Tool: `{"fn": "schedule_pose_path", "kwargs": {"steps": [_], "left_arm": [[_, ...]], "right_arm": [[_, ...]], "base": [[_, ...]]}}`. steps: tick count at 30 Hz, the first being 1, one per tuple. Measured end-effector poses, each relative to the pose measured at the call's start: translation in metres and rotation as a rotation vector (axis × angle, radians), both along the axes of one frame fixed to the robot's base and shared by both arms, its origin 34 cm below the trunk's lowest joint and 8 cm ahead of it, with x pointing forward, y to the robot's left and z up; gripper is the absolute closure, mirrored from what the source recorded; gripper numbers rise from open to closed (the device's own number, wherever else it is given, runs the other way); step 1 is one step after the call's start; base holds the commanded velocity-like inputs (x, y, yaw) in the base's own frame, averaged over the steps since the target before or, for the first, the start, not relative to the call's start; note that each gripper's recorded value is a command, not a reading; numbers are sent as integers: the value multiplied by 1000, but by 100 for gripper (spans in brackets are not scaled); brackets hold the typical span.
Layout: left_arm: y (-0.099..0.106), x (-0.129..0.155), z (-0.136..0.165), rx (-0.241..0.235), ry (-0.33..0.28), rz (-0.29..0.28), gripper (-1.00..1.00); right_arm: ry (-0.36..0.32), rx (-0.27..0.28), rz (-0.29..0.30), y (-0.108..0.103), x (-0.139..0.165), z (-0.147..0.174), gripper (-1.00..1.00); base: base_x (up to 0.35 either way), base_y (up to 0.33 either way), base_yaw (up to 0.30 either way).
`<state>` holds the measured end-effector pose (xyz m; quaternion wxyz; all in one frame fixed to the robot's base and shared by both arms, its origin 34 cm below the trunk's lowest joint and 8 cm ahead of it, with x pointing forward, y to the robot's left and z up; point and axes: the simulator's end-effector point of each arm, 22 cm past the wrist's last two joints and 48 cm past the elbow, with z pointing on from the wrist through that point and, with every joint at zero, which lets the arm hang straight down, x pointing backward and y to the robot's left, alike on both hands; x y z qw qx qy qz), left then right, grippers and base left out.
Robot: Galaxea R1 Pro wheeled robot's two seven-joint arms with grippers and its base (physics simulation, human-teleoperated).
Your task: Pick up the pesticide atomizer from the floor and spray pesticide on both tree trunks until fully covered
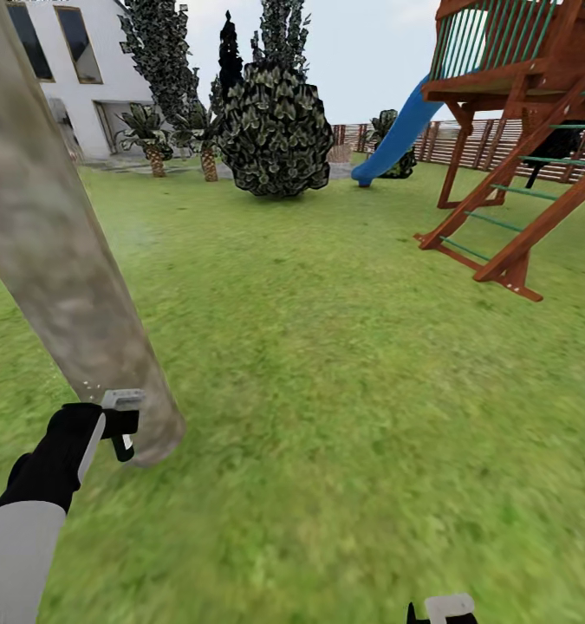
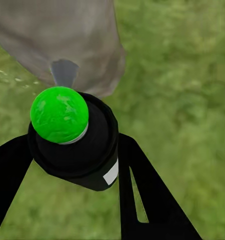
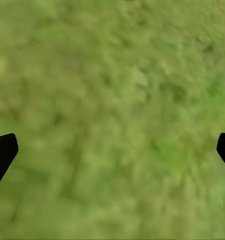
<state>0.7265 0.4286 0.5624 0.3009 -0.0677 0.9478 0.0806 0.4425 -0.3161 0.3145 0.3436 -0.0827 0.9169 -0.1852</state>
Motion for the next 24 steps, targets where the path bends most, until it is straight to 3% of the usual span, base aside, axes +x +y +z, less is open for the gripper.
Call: {"fn": "schedule_pose_path", "kwargs": {"steps": [6, 13, 15, 19, 23, 24], "left_arm": [[12, -6, -3, 18, 14, 12, 100], [17, -64, -66, 21, 146, 24, 100], [34, -70, -66, 9, 131, 80, 100], [43, -72, -64, 8, 122, 104, 100], [91, -79, -49, 74, 120, 139, 100], [93, -80, -48, 72, 118, 143, 100]], "right_arm": [[-1, 0, 0, 0, 0, 0, -100], [-1, 0, -2, -1, 0, 0, -100], [-2, -2, -2, -2, 0, 0, -100], [-1, -2, -2, -2, 0, 0, -100], [-1, 0, -3, -1, 0, 0, -100], [-1, 0, -4, -1, 0, 0, -100]], "base": [[198, -230, 273], [220, -205, 115], [253, -168, 1], [69, -41, 0], [2, -1, 22], [0, 0, 179]]}}
